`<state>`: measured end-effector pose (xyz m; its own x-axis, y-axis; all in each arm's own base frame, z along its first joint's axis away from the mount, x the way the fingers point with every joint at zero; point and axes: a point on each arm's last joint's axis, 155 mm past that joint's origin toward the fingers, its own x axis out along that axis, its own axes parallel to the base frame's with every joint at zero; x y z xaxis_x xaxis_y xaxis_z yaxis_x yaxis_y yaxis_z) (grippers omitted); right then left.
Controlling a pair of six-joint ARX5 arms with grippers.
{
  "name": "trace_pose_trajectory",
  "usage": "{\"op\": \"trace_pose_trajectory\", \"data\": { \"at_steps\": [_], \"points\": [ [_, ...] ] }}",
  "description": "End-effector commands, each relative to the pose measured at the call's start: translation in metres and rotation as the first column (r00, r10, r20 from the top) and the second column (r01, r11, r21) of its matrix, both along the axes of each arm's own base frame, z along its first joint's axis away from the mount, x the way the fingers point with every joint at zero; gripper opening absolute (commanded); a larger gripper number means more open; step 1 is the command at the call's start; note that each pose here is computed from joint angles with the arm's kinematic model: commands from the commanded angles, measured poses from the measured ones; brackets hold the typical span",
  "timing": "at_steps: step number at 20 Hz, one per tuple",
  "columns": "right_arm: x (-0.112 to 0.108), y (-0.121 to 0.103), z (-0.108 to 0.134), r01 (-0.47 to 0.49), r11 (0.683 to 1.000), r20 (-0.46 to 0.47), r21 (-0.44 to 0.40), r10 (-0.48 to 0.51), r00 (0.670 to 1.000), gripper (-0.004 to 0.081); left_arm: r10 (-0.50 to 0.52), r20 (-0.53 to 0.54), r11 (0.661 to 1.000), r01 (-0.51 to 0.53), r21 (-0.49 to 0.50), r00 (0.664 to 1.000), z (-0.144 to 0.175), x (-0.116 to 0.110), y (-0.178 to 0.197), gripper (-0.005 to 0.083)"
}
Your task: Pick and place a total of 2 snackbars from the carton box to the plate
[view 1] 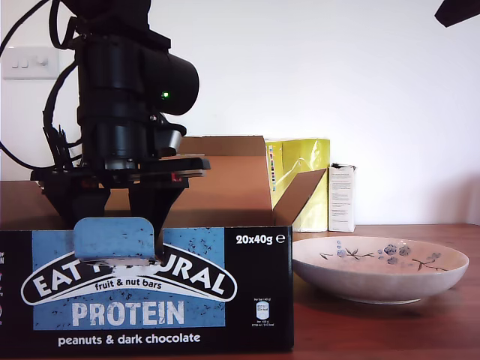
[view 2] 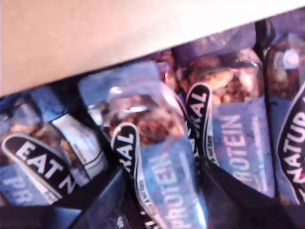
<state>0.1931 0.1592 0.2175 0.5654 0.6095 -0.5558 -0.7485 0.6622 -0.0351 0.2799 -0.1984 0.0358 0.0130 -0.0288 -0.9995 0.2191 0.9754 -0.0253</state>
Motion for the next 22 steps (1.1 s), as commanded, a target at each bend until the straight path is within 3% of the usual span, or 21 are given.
{"op": "trace_pose_trajectory", "data": {
  "at_steps": [1, 3, 5, 10, 14, 18, 22],
  "points": [
    [-0.001, 0.001, -0.001, -0.006, 1.0, 0.003, 0.0, 0.006, 1.0, -0.0013, 0.002, -0.052, 0.999, 0.0, 0.049, 0.999, -0.016, -0.008, 0.01, 0.0346],
    [-0.001, 0.001, -0.001, -0.007, 1.0, 0.002, 0.0, 0.007, 1.0, -0.0013, -0.003, -0.037, 0.999, 0.004, 0.036, 0.999, -0.017, -0.005, 0.006, 0.0206],
    [-0.001, 0.001, -0.001, -0.007, 1.0, 0.002, 0.0, 0.007, 1.0, -0.0013, -0.019, -0.03, 1.0, 0.019, 0.013, 0.999, -0.017, -0.002, 0.001, 0.0139],
    [-0.002, 0.002, 0.001, -0.015, 1.0, 0.007, 0.01, 0.015, 1.0, -0.0013, -0.029, 0.0, 0.999, 0.029, -0.024, 1.0, -0.002, 0.001, -0.004, 0.0139],
    [-0.005, 0.002, 0.012, -0.021, 0.999, 0.046, 0.034, 0.02, 0.999, -0.0013, -0.046, 0.143, 0.992, 0.062, -0.11, 0.989, 0.042, 0.015, -0.014, 0.0139],
    [-0.006, 0.001, 0.014, -0.018, 0.999, 0.058, 0.039, 0.016, 0.998, -0.0013, -0.091, 0.349, 0.975, 0.155, -0.16, 0.933, 0.1, 0.023, -0.024, 0.0139],
    [-0.006, -0.004, 0.014, 0.0, 1.0, 0.071, 0.024, -0.002, 0.997, -0.0013, -0.147, 0.534, 0.937, 0.291, -0.194, 0.832, 0.151, 0.018, -0.042, 0.0139]
  ]
}}
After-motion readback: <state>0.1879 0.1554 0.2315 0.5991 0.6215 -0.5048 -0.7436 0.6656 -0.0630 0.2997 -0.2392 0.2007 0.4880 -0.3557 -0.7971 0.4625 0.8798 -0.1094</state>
